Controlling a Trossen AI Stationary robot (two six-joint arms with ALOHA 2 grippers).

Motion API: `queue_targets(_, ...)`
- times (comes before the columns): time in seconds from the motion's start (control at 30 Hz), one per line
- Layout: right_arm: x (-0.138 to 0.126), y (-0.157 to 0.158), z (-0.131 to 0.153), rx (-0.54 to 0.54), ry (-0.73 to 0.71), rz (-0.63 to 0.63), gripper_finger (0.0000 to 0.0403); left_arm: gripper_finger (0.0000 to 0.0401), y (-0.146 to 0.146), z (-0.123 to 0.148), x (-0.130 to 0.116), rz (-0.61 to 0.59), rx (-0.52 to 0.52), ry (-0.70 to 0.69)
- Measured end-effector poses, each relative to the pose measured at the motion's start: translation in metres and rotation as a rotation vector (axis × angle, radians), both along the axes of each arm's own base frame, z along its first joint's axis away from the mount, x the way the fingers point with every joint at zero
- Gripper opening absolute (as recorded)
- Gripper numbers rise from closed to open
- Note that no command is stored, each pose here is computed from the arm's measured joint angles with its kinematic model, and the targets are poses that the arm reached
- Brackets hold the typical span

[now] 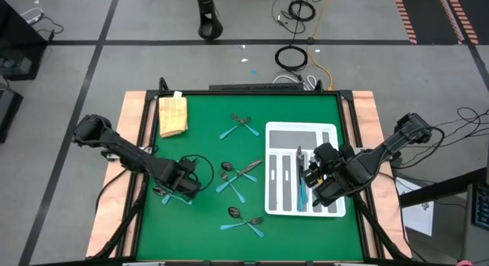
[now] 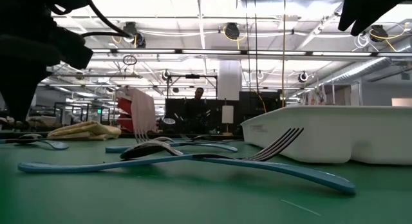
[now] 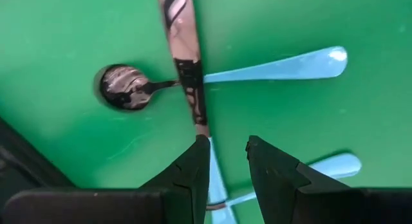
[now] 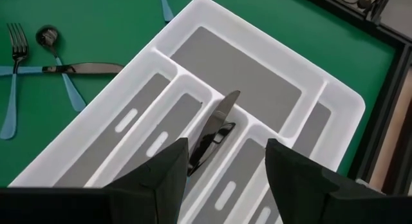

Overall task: Sort silverware
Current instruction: Put the left blue knife into the tray

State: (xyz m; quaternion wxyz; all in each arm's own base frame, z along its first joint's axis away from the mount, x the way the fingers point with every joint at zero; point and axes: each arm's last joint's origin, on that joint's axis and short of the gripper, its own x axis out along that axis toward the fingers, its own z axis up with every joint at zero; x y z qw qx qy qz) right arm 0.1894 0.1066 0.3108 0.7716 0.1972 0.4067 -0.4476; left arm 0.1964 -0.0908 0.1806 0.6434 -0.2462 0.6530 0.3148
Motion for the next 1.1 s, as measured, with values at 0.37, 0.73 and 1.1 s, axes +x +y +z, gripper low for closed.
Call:
queue_targets(0.37,0.000,0.000,0.000,-0.003,0.006,0.009,0.0192,0.0112,0.008,-0.028,-0.009,0.034,-0.009,-0.009)
queue_targets(0.73,0.000,0.000,0.000,-0.005,0.005,0.009,0.0192,0.0070,0.019,-0.050,-0.015,0.076,-0.031,-0.047)
queue_targets(1.1,0.000,0.000,0.000,-0.008,0.005,0.012,0.0192,0.0028,0.018,-0.038,-0.007,0.078,-0.004,-0.087)
